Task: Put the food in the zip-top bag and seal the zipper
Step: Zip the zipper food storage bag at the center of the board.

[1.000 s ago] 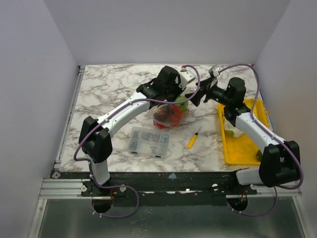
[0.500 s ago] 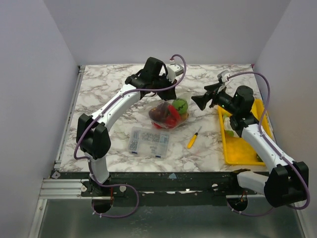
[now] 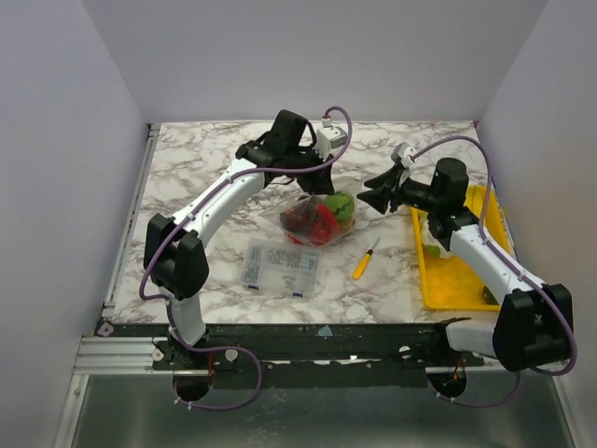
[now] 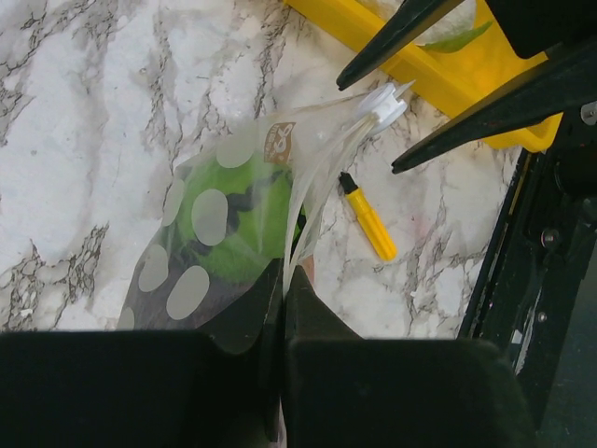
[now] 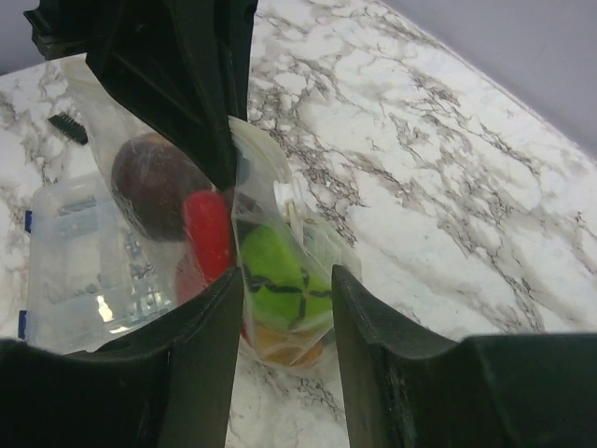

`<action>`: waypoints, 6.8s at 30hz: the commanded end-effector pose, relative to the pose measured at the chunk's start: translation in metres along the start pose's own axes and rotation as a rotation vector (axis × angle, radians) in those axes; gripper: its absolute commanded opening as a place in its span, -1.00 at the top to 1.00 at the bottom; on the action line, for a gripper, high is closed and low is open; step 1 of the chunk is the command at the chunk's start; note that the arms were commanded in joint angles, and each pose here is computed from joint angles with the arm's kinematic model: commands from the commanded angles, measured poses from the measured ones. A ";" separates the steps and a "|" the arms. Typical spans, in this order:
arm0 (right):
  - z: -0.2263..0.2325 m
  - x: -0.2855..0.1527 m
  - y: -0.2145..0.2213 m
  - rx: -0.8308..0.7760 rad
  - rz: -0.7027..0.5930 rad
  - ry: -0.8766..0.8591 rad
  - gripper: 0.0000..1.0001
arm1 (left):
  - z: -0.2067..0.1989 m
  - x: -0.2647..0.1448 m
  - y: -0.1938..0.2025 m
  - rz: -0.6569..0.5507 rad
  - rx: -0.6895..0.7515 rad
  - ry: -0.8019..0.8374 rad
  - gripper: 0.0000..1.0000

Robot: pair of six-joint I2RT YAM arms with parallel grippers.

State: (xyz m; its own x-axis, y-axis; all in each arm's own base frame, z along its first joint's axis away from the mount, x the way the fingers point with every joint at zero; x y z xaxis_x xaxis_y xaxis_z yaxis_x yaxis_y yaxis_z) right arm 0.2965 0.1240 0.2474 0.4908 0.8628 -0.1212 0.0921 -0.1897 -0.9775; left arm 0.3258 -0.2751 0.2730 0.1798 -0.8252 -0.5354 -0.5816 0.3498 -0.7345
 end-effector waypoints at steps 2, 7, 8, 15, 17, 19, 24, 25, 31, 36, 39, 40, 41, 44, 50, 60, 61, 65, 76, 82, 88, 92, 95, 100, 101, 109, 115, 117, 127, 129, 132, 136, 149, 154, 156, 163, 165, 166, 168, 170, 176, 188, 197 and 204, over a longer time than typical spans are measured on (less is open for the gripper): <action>-0.008 0.011 -0.009 -0.071 -0.063 -0.073 0.13 | -0.012 -0.003 -0.002 -0.010 0.056 0.051 1.00; -0.008 0.017 -0.012 -0.044 -0.128 -0.103 0.21 | -0.014 0.002 -0.003 -0.010 0.073 0.026 0.89; -0.009 0.018 -0.013 -0.030 -0.130 -0.115 0.27 | -0.015 0.003 -0.005 -0.018 0.077 0.024 0.80; -0.013 0.028 -0.006 0.082 -0.037 -0.225 0.99 | -0.023 0.012 -0.017 -0.046 0.101 0.000 0.31; -0.012 0.026 -0.006 0.080 -0.046 -0.212 0.99 | -0.023 0.016 -0.017 -0.038 0.094 0.003 0.27; -0.011 0.025 -0.009 0.073 -0.061 -0.209 0.99 | -0.023 0.019 -0.017 -0.033 0.093 0.003 0.21; -0.008 0.022 -0.015 0.081 -0.064 -0.207 0.99 | -0.024 0.024 -0.020 -0.050 0.090 0.004 0.35; -0.009 0.021 -0.017 0.090 -0.056 -0.195 0.97 | -0.024 0.024 -0.020 -0.054 0.087 0.000 0.57; -0.012 0.003 -0.024 0.070 0.084 -0.055 -0.04 | -0.017 0.024 -0.014 -0.040 0.098 -0.046 1.00; -0.010 -0.010 -0.025 -0.063 0.139 -0.019 0.00 | -0.022 0.019 -0.012 -0.057 0.102 -0.021 1.00; -0.010 -0.011 -0.026 -0.124 0.140 -0.039 0.14 | -0.024 0.018 -0.013 -0.063 0.097 -0.016 1.00; -0.011 -0.010 -0.027 -0.144 0.134 -0.049 0.15 | -0.024 0.018 -0.013 -0.063 0.096 -0.014 1.00; -0.012 -0.010 -0.028 -0.159 0.126 -0.051 0.15 | -0.024 0.018 -0.012 -0.061 0.094 -0.011 1.00; -0.017 -0.005 -0.032 -0.178 0.092 -0.042 0.15 | -0.025 0.020 -0.011 -0.057 0.088 -0.001 1.00; -0.021 0.006 -0.034 -0.160 0.064 -0.130 0.22 | -0.025 0.020 -0.010 -0.052 0.080 0.005 1.00; -0.021 0.010 -0.035 -0.155 0.050 -0.164 0.57 | -0.026 0.021 -0.010 -0.049 0.082 0.022 1.00; -0.021 0.010 -0.035 -0.154 0.051 -0.165 0.56 | -0.026 0.022 -0.009 -0.047 0.080 0.024 1.00; -0.021 0.011 -0.032 -0.151 0.055 -0.176 0.56 | -0.027 0.021 -0.010 -0.046 0.082 0.038 1.00; -0.021 0.012 -0.029 -0.133 0.064 -0.179 0.55 | -0.027 0.022 -0.008 -0.032 0.079 0.048 1.00; -0.019 0.010 -0.026 -0.128 0.072 -0.185 0.62 | -0.027 0.024 -0.009 -0.028 0.079 0.051 1.00; -0.020 0.011 -0.026 -0.127 0.080 -0.194 0.80 | -0.028 0.023 -0.007 -0.020 0.084 0.059 1.00; -0.020 0.010 -0.027 -0.130 0.090 -0.189 0.72 | -0.028 0.022 -0.007 -0.017 0.088 0.061 1.00; -0.020 0.008 -0.027 -0.134 0.097 -0.168 0.54 | -0.028 0.022 -0.007 -0.013 0.090 0.062 1.00; -0.019 0.007 -0.027 -0.140 0.093 -0.161 0.53 | -0.027 0.024 -0.005 -0.005 0.087 0.062 1.00; -0.019 0.008 -0.028 -0.137 0.089 -0.163 0.61 | -0.027 0.024 -0.005 -0.005 0.086 0.063 1.00; -0.015 0.009 -0.026 -0.136 0.075 -0.214 0.99 | -0.029 0.022 -0.007 -0.011 0.103 0.077 1.00; -0.012 0.017 -0.022 -0.133 0.045 -0.263 0.99 | -0.033 0.021 -0.008 -0.023 0.140 0.124 1.00; -0.012 0.021 -0.021 -0.126 0.036 -0.286 0.99 | -0.035 0.020 -0.008 -0.025 0.145 0.143 1.00; -0.001 0.043 -0.028 -0.118 -0.026 -0.384 0.99 | -0.038 0.019 -0.002 -0.017 0.168 0.172 1.00; 0.002 0.043 -0.031 -0.111 -0.048 -0.409 0.99 | -0.037 0.018 0.000 -0.014 0.174 0.167 1.00; 0.008 0.040 -0.036 -0.100 -0.084 -0.444 0.99 | -0.034 0.016 0.001 -0.020 0.179 0.151 1.00; 0.014 0.035 -0.036 -0.079 -0.091 -0.459 0.99 | -0.028 0.011 0.000 -0.034 0.171 0.144 1.00; 0.024 0.029 -0.031 -0.033 -0.074 -0.516 0.99 | -0.019 0.003 0.006 -0.028 0.172 0.158 1.00; 0.027 0.042 -0.032 -0.049 -0.062 -0.517 0.99 | -0.030 0.004 0.001 -0.045 0.166 0.216 1.00; 0.027 0.048 -0.034 -0.045 -0.074 -0.514 0.99 | -0.033 0.004 0.001 -0.047 0.169 0.226 1.00; 0.025 0.055 -0.031 -0.001 0.018 -0.383 0.72 | -0.031 0.003 0.004 -0.049 0.168 0.200 1.00; 0.025 0.047 -0.032 0.001 0.054 -0.304 0.49 | -0.028 0.004 0.005 -0.045 0.164 0.185 1.00; 0.025 0.041 -0.032 -0.004 0.074 -0.259 0.34 | -0.027 0.004 0.006 -0.043 0.162 0.175 1.00; 0.026 0.030 -0.034 -0.005 0.116 -0.176 0.14 | -0.025 0.005 0.007 -0.041 0.159 0.163 1.00; 0.026 0.020 -0.036 -0.016 0.165 -0.122 0.08 | -0.025 0.004 0.006 -0.041 0.160 0.157 1.00; 0.024 -0.006 -0.033 -0.081 0.348 -0.041 0.07 | -0.026 0.002 0.005 -0.045 0.169 0.149 1.00; 0.011 0.006 -0.044 -0.097 0.431 -0.154 0.51 | -0.024 0.006 0.006 -0.035 0.156 0.158 1.00; 0.013 0.011 -0.038 -0.083 0.412 -0.188 0.74 | -0.024 0.006 0.005 -0.035 0.156 0.159 1.00; 0.015 0.018 -0.027 -0.063 0.400 -0.215 0.92 | -0.025 0.006 0.004 -0.040 0.154 0.171 1.00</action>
State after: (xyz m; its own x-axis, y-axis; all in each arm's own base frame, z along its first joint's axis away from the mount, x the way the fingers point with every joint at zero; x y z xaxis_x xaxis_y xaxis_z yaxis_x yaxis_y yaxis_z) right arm 0.2892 0.1461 0.2800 0.3502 0.7717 -0.5309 -0.0059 -0.5649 -0.8251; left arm 0.3076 -0.2891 0.2593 0.0599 -0.8753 -0.4798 -0.4843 0.3949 -0.7807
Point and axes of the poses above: each gripper's point midway between its finger pads, its own x axis out along the fingers, its own z axis along the line the jaws close on, y = z × x, the point moved 8 cm from there along -x, back along the fingers, and after that the axes turned 9 degrees about -x, right-handed, at the moved point
